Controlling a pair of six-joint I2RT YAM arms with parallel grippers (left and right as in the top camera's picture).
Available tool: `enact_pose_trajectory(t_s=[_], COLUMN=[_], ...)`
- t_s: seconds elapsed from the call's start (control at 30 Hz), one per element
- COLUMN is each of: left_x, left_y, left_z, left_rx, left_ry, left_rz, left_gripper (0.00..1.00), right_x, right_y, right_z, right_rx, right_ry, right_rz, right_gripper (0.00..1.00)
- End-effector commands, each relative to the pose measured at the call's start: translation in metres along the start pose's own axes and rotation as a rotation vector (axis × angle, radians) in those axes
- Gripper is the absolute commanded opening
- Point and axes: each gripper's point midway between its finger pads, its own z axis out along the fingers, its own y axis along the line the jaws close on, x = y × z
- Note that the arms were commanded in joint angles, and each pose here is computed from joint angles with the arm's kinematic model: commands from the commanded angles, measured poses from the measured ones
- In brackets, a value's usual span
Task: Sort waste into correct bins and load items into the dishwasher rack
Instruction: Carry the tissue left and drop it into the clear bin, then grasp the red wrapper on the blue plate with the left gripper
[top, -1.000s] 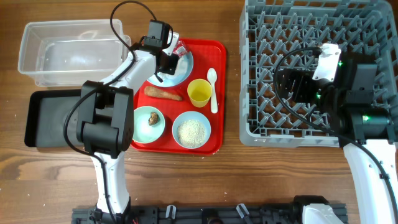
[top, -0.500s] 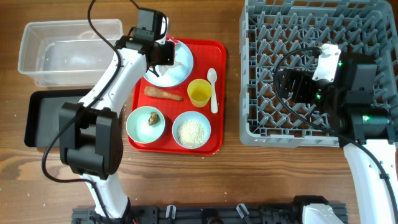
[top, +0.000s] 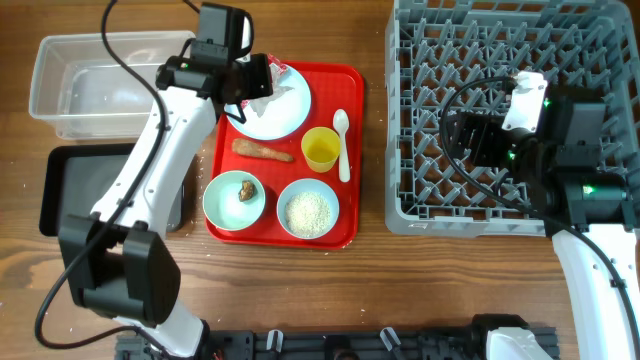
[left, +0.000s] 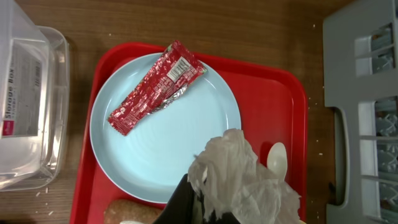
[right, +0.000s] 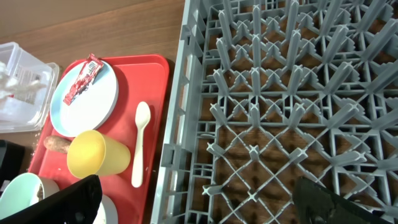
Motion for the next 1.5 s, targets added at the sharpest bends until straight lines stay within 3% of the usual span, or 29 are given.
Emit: enact_pose_trajectory(t_s=[0.0, 0.3, 0.43, 0.6, 0.73, 0.8, 0.83, 0.9, 1.0, 1.1, 1.27, 1.47], left_x=[-0.023, -0.053, -0.07, -0.075, -0.049, -0.042, -0.042, -0.047, -0.068, -0.083, -0.069, -0.032], left_y=[0.028, 0.114, 0.166, 0.213, 0.236, 0.241, 0.241, 0.235, 0.215, 0.164, 0.078, 0.053], left_z=[-0.022, -0.035, -0.04, -0.009, 0.035, 0.046, 0.048, 0.046, 0.023, 0.013, 0.037, 0.096], left_rx=[-0.078, -0.163, -0.302, -0.385, -0.435, -0.443, -0.446, -0.437, -0.417, -0.285, -0.13, -0.096], left_ry=[-0.091, -0.193, -0.301, -0.334, -0.227, -0.2, -0.19, -0.186, -0.213, -0.224, -0.173, -0.062], left_rz=[-0.128, -0.383, -0.48, -0.522, -0.494, -0.488, -0.454, -0.36, -0.174, 0.056, 0.4, 0.484], left_gripper=[0.04, 0.04, 0.04, 0.05, 0.3, 0.62, 0.77, 0.98, 1.0, 1.0, 0.98, 0.97], right_x=[-0.004, -0.004, -0.005, -0.004, -0.001, -0.001, -0.001, -0.001, -0.002, -0.002, -0.002, -0.002], right_y=[0.004, 0.004, 0.004, 0.004, 0.004, 0.004, 0.004, 0.004, 0.004, 0.004, 0.004, 0.004], right_z=[0.0, 0.0, 0.0, 0.0, 0.0, 0.0, 0.0, 0.0, 0.0, 0.0, 0.0, 0.0], right_rx=[-0.014, -0.014, -0.014, -0.014, -0.012, -0.012, -0.012, -0.012, -0.013, -0.013, -0.013, -0.013], right_ry=[-0.003, -0.004, -0.005, -0.004, 0.008, 0.009, 0.009, 0.009, 0.006, 0.005, 0.006, 0.006], right_rz=[0.008, 0.008, 0.008, 0.016, 0.018, 0.019, 0.019, 0.019, 0.018, 0.018, 0.018, 0.018], right_gripper=[1.0, 1.0, 1.0, 1.0, 1.0, 1.0, 1.0, 1.0, 1.0, 1.0, 1.0, 1.0])
